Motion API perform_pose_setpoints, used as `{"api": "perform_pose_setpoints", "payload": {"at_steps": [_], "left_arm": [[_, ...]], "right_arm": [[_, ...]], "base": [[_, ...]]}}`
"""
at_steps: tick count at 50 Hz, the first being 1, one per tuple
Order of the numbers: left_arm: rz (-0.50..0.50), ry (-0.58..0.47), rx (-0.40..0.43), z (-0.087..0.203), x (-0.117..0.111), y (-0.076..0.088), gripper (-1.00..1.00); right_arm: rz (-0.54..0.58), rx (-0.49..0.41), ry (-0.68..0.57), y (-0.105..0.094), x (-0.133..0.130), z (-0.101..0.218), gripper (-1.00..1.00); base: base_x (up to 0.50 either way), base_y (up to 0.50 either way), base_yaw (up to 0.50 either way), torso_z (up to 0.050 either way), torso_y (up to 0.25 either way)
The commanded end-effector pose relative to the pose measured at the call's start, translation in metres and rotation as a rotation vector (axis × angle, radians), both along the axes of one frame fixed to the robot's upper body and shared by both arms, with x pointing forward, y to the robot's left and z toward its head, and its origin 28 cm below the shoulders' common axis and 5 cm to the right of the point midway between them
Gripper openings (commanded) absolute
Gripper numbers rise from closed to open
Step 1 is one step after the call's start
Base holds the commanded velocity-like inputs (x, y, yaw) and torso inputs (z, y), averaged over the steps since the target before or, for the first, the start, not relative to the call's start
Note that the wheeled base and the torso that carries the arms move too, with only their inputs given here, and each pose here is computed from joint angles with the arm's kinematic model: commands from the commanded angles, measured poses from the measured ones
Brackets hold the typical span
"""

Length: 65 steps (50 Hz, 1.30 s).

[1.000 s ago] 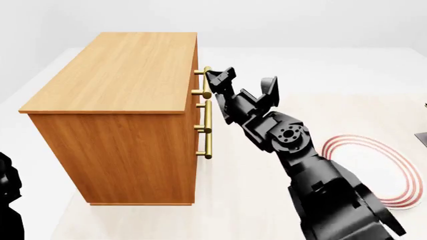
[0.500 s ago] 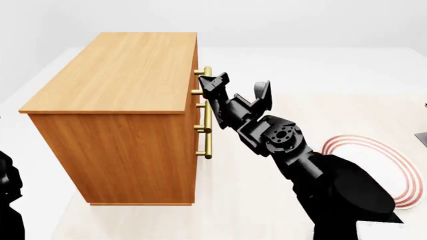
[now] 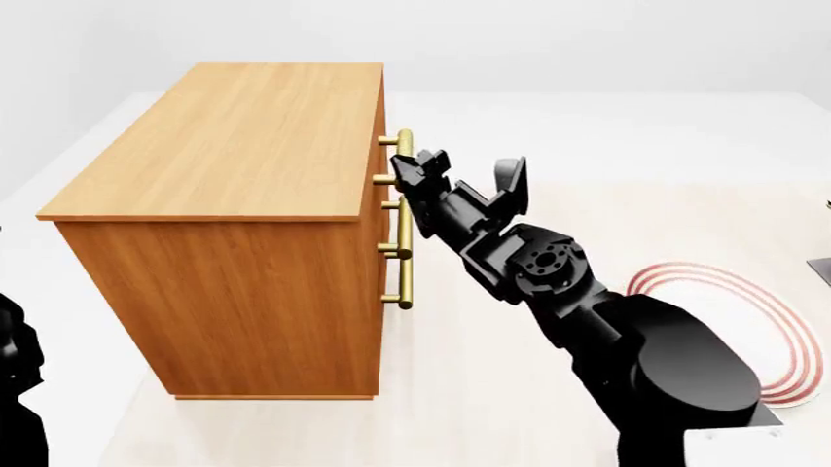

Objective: Open the top drawer of the cabinet and put the bowl in it.

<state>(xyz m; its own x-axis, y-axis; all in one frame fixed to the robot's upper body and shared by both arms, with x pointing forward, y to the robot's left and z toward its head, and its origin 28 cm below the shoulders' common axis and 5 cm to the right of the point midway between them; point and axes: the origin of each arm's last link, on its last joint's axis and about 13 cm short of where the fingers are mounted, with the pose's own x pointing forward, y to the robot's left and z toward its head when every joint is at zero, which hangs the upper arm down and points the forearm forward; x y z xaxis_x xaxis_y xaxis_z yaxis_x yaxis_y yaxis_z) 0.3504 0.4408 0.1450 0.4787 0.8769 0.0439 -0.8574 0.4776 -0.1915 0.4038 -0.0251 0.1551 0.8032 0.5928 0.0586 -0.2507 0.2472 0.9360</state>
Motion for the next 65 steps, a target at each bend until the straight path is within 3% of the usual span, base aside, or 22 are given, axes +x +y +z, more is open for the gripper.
{"api": "perform_pose_setpoints", "payload": {"at_steps": [1, 33, 65], "left_arm": [[0.000, -0.002, 0.001, 0.001, 0.000, 0.000, 1.00], [0.002, -0.002, 0.005, 0.001, 0.000, 0.000, 1.00], [-0.001, -0.005, 0.007, 0.002, 0.001, -0.001, 1.00]], "right_arm": [[-0.014, -0.035, -0.009, -0.006, 0.001, -0.003, -1.00], [-0.101, 0.078, -0.035, -0.042, 0.007, 0.004, -1.00], [-0.201, 0.070, -0.069, -0.076, 0.010, 0.010, -1.00]], "base": [[0.00, 0.00, 0.00, 0.000, 0.000], [0.00, 0.00, 0.00, 0.000, 0.000], [0.00, 0.00, 0.00, 0.000, 0.001]]}}
